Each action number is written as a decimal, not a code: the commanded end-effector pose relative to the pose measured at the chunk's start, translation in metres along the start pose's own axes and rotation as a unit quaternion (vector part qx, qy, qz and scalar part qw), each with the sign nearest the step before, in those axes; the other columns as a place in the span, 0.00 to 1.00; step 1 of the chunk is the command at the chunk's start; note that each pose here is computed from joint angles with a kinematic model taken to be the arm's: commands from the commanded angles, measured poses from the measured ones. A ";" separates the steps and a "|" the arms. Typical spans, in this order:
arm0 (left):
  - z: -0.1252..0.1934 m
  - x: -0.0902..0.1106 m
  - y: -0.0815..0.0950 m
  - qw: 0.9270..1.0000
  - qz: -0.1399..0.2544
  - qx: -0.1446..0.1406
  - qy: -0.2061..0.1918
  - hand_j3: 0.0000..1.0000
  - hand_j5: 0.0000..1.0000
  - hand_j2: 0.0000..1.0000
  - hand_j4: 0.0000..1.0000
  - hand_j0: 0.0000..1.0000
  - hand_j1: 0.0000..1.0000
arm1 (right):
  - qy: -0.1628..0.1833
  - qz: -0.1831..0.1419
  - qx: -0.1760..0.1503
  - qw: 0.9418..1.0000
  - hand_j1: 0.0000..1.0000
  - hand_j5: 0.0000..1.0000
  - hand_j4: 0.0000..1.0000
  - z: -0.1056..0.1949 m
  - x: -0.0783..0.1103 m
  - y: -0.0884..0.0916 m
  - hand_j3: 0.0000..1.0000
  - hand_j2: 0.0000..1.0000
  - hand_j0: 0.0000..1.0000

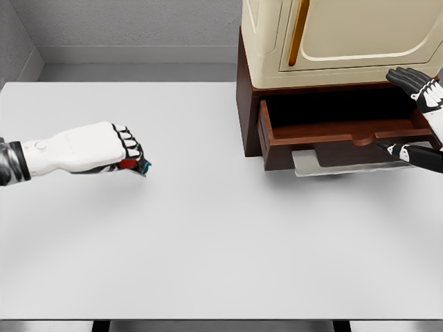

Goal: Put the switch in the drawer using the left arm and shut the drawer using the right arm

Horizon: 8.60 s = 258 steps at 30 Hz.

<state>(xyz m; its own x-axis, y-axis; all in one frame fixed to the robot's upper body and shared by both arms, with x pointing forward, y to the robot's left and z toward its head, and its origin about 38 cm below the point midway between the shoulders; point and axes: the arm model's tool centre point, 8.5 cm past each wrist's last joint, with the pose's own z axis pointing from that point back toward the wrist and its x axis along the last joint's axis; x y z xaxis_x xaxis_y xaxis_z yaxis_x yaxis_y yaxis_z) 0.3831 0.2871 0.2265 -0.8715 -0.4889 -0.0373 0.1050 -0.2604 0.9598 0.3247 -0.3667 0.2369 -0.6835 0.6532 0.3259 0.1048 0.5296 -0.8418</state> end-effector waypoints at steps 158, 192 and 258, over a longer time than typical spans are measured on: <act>-0.184 0.091 0.215 0.952 -0.148 0.172 -0.207 0.54 0.54 0.54 0.54 0.54 0.54 | 0.038 0.015 -0.018 0.999 1.00 1.00 1.00 0.027 -0.009 -0.023 1.00 1.00 1.00; -0.187 0.078 0.260 0.950 -0.171 0.184 -0.186 0.55 0.55 0.55 0.55 0.55 0.55 | 0.038 0.015 -0.018 0.999 1.00 1.00 1.00 0.027 -0.009 -0.022 1.00 1.00 1.00; -0.179 0.087 0.242 0.949 -0.171 0.163 -0.207 1.00 1.00 1.00 1.00 1.00 1.00 | 0.050 0.022 0.002 0.999 1.00 1.00 1.00 0.038 -0.011 -0.024 1.00 1.00 1.00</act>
<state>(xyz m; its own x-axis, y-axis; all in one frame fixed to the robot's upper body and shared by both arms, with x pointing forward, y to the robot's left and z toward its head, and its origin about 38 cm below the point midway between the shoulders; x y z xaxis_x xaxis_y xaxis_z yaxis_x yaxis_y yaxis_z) 0.4172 0.0257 0.4061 -0.9527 -0.0292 -0.3025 -0.3021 -0.0170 0.9531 0.3025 -0.4063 0.2363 -0.6031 0.7278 0.3263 0.1291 0.4928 -0.8605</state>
